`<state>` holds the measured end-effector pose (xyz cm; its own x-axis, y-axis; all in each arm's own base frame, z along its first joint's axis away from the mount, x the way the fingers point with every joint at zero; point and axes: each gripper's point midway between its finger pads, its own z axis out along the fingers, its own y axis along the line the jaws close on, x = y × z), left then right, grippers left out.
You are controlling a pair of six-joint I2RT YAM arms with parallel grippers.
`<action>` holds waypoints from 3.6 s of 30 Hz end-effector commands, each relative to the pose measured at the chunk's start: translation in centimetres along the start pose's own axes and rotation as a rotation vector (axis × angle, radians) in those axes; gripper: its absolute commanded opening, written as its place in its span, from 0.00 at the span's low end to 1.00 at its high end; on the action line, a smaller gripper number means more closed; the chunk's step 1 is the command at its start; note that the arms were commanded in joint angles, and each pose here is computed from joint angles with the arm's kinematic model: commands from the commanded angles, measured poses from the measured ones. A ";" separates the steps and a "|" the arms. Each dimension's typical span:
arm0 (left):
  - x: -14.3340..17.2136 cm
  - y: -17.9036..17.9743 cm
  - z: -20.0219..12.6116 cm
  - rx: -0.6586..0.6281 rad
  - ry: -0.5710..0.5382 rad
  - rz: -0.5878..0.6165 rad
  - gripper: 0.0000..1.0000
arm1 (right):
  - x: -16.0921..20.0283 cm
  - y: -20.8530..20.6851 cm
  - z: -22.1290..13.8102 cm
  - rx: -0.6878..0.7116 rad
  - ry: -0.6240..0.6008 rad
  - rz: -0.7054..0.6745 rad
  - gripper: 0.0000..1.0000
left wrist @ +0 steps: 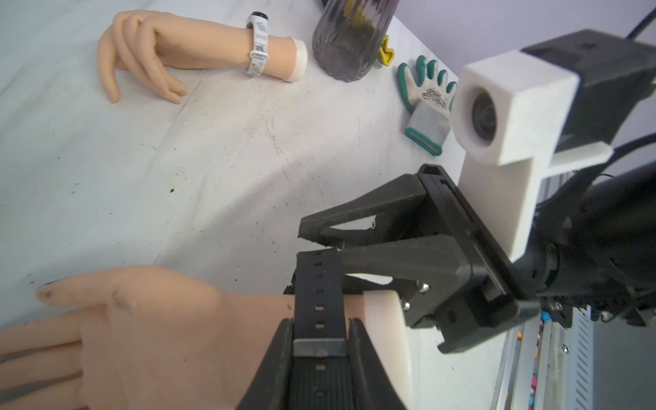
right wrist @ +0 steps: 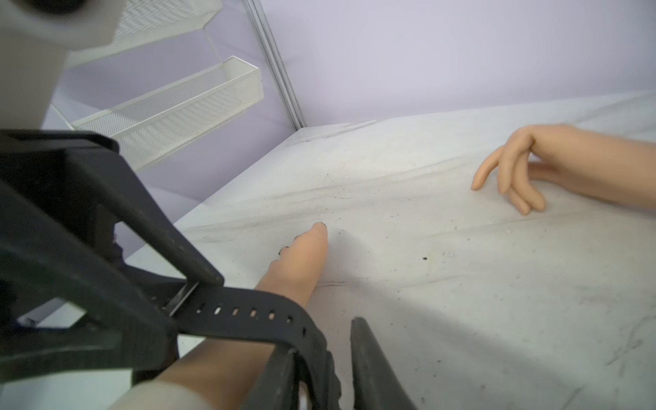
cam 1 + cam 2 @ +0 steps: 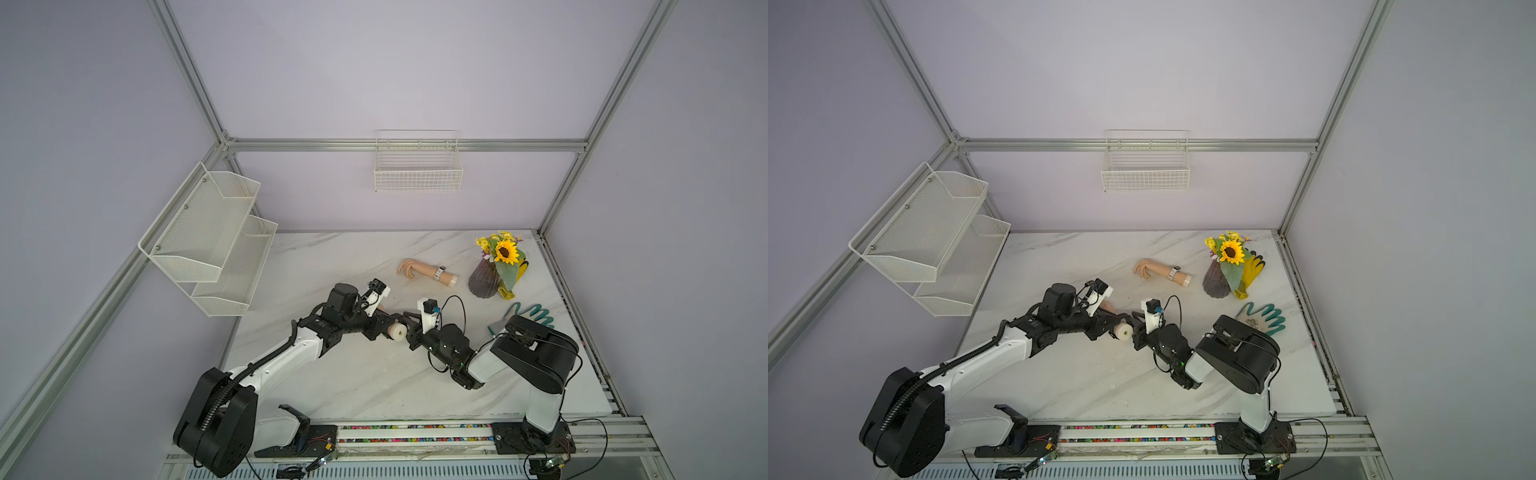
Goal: Take off the watch
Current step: Take off the watch from the hand.
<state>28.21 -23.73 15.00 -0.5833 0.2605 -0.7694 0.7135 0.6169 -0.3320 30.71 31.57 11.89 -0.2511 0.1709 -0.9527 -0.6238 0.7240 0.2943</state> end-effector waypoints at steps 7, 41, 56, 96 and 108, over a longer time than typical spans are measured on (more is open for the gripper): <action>-0.8 -2.8 -0.8 0.147 -0.027 0.096 0.01 | -1.1 1.3 -0.8 -0.039 -0.017 -0.296 0.49; 1.2 1.3 0.4 -0.083 0.028 -0.019 0.00 | 4.4 1.0 1.6 0.090 0.105 -0.192 0.00; 4.5 6.0 -1.8 -0.380 -0.058 -0.139 0.00 | 6.8 -2.1 0.8 0.222 0.130 -0.075 0.00; 4.7 7.6 -4.4 -0.526 -0.139 -0.169 0.00 | 11.7 -12.9 -1.4 0.732 0.268 0.226 0.00; 4.8 7.7 -4.5 -0.531 -0.144 -0.172 0.00 | 14.3 -17.5 -4.9 1.054 0.283 0.334 0.00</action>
<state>28.42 -17.51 10.78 -0.5929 0.0972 -0.7994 0.4243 0.8814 -0.2076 31.90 38.46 4.85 -0.6476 0.3836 -0.6584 -0.2431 0.7149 0.6556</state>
